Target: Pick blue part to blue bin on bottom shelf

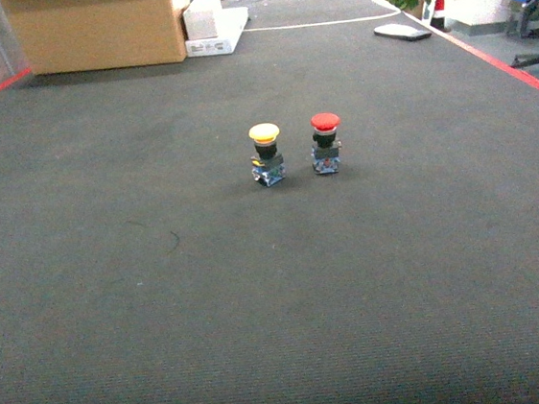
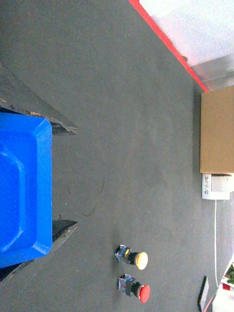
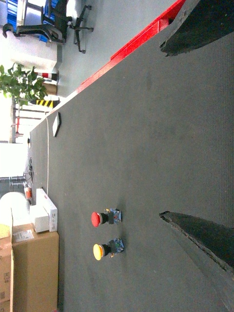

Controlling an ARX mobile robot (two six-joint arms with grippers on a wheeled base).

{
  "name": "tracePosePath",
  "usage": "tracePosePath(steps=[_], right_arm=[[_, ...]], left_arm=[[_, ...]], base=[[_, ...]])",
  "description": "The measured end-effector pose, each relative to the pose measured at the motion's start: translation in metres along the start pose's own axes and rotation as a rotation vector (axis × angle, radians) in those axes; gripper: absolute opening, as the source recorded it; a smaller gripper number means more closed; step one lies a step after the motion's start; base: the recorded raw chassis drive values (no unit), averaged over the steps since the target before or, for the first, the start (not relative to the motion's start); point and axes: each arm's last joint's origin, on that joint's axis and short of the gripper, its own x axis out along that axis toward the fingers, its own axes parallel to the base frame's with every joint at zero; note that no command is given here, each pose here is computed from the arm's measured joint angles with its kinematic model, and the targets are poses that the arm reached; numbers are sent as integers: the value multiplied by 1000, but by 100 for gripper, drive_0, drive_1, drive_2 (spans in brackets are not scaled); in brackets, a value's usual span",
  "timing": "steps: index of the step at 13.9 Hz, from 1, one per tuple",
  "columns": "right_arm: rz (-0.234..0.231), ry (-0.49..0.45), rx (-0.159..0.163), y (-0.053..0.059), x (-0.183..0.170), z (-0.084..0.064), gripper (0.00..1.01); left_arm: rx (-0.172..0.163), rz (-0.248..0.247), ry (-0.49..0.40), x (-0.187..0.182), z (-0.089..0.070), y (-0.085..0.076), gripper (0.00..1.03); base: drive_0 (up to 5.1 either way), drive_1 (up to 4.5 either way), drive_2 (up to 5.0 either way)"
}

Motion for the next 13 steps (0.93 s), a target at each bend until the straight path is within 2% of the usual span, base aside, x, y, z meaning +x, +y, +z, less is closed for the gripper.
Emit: tracePosePath(steps=[4,9,13], right_arm=[[0,0,0,0,0,0,98],[0,-1,0,0,0,0,98],[0,0,0,0,0,0,98]], left_arm=[[1,0,3,0,0,0,43],[0,1,-1,0,0,0,43],[-1,1,-3,0,0,0,43]], base=[[0,-378,379],[-12,-12,-12],[-186,-186,-186]])
